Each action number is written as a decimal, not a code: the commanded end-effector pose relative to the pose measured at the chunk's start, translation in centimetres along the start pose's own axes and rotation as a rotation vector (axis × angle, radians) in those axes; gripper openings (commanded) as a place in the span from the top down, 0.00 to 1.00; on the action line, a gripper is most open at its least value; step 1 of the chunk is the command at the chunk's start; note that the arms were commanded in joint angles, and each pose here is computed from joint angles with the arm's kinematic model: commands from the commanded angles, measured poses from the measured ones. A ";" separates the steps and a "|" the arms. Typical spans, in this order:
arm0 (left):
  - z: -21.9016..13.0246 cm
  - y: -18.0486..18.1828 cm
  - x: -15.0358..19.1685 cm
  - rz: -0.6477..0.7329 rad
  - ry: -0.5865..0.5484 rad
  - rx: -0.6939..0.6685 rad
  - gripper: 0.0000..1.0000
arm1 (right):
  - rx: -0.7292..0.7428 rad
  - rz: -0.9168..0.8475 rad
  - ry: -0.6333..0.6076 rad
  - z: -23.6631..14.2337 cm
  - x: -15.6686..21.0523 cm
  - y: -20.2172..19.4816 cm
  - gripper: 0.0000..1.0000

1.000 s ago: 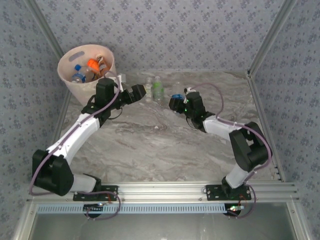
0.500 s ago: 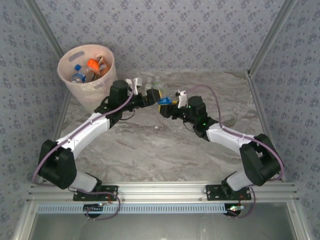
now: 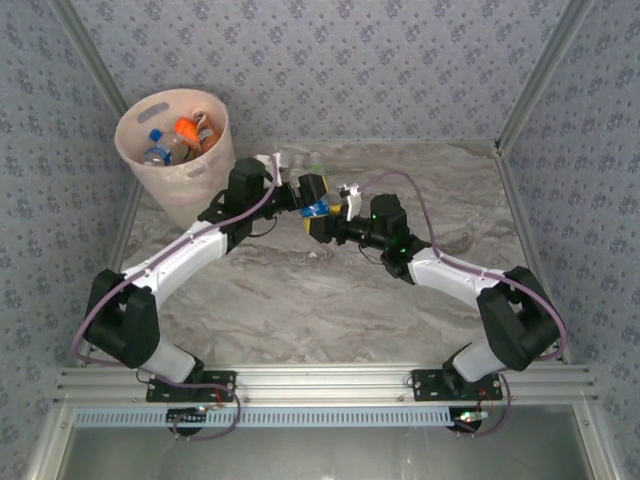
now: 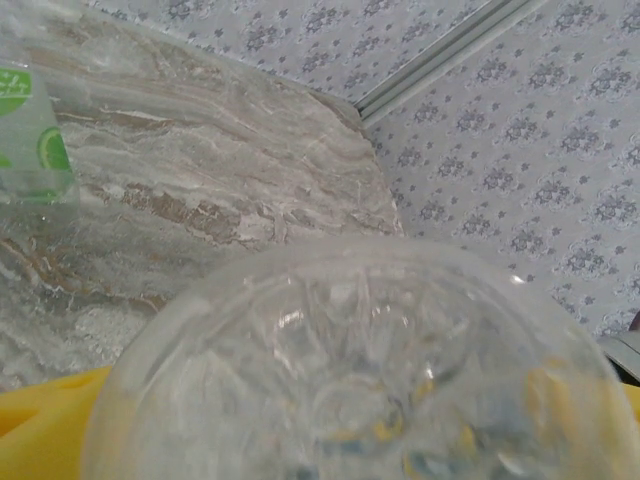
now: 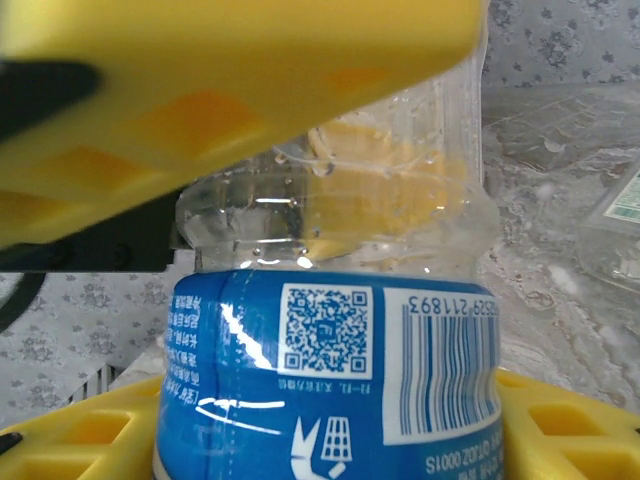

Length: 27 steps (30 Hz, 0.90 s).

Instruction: Put the plastic bottles in the bin

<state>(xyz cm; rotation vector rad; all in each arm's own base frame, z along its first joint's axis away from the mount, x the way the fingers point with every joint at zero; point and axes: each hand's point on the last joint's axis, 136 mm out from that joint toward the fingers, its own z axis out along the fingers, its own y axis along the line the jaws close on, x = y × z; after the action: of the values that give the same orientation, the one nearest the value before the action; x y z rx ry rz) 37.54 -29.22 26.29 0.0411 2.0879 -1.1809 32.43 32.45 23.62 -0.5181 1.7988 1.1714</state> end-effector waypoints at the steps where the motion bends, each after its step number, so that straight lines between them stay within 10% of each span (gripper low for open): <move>1: 0.3 -1.6 -1.6 0.025 -0.049 0.055 0.09 | -0.067 -0.032 -0.038 0.3 -1.8 1.9 0.46; 9: 0.5 -2.0 -1.2 0.023 -0.027 0.097 0.38 | -0.106 -0.030 -0.029 0.4 -1.8 2.4 0.43; 27: -2.9 -2.9 -6.6 0.081 -0.139 0.063 0.40 | -0.085 -0.087 -0.113 -4.2 -5.2 0.1 0.00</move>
<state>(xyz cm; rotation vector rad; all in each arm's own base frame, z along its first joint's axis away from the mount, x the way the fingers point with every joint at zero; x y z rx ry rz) 39.48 -28.09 28.01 0.0248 2.0393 -1.1917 33.81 29.46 25.73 -0.5307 1.7207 1.1928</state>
